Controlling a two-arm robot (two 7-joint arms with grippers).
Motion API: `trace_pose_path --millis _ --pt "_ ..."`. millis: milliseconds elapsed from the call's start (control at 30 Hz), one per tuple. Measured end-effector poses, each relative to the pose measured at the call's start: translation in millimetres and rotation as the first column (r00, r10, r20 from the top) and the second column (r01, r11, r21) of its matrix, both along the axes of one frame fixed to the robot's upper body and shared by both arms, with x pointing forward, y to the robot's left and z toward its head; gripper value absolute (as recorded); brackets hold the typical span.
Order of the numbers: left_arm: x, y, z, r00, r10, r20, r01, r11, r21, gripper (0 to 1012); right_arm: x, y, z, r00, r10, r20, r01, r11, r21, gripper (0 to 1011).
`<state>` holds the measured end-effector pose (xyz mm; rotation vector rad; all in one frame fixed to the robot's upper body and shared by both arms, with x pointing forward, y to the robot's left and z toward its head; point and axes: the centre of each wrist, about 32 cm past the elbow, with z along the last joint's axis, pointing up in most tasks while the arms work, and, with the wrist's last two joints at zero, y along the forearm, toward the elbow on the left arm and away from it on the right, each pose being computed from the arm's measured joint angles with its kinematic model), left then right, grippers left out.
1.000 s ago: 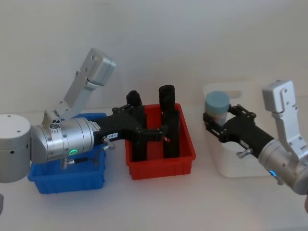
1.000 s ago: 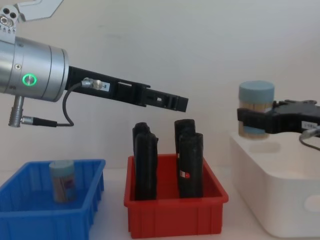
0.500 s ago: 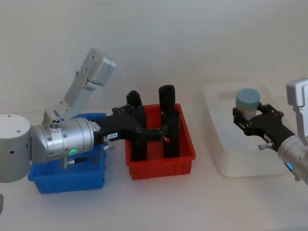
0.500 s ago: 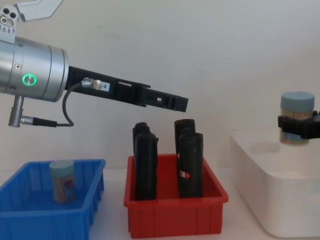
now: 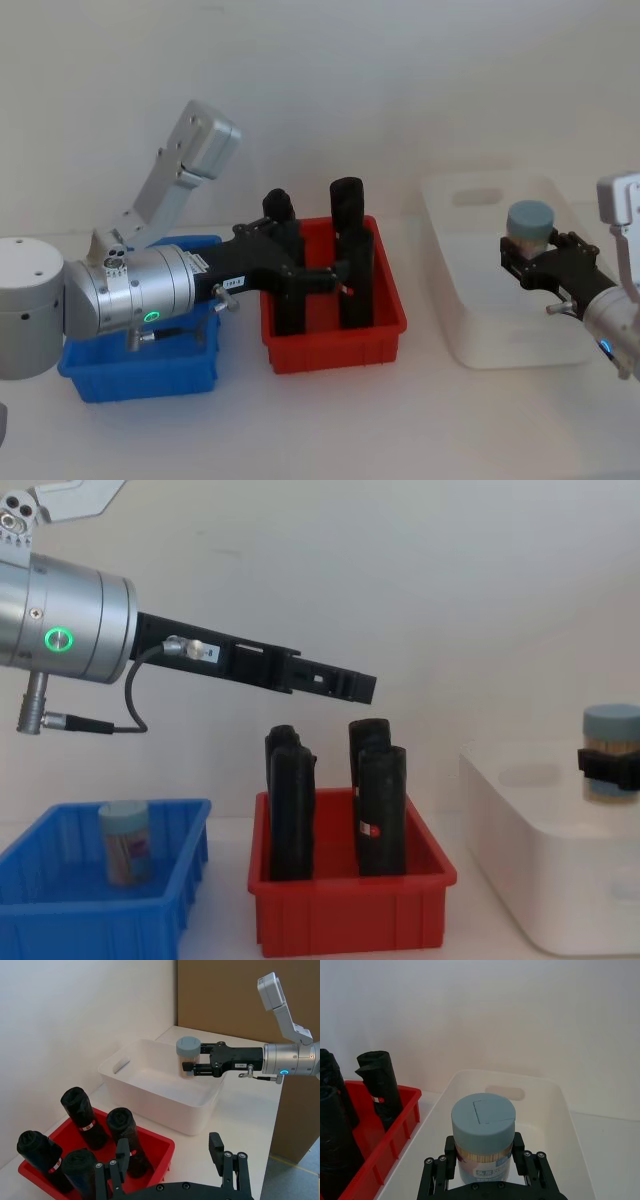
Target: Pick the cotton swabs from the blue box and place them into the white box.
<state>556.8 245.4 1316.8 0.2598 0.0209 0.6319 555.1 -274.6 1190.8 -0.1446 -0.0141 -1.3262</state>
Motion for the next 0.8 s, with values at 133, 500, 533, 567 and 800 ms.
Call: trace_pose_path --millis 133,500,533,567,800 --pt "0.0 0.0 0.0 1.0000 0.000 0.000 0.000 1.0000 0.000 1004 2.9 -1.4 -3.2 1.000 -0.006 -0.016 0.006 1.000 -0.003 665" --pt "0.0 0.0 0.0 1.0000 0.000 0.000 0.000 1.0000 0.000 1004 8.3 -3.0 -8.5 0.999 -0.011 -0.042 0.011 1.000 -0.010 904" --pt "0.0 0.0 0.0 1.0000 0.000 0.000 0.000 1.0000 0.000 1004 8.8 -3.0 -8.9 0.999 -0.012 -0.044 0.011 1.000 -0.011 923" --pt "0.0 0.0 0.0 1.0000 0.000 0.000 0.000 1.0000 0.000 1004 9.0 -3.0 -9.1 0.999 -0.012 -0.044 0.011 1.000 -0.011 940" --pt "0.0 0.0 0.0 1.0000 0.000 0.000 0.000 1.0000 0.000 1004 9.8 -3.1 -9.7 0.999 -0.013 -0.035 0.013 1.000 -0.010 1001"
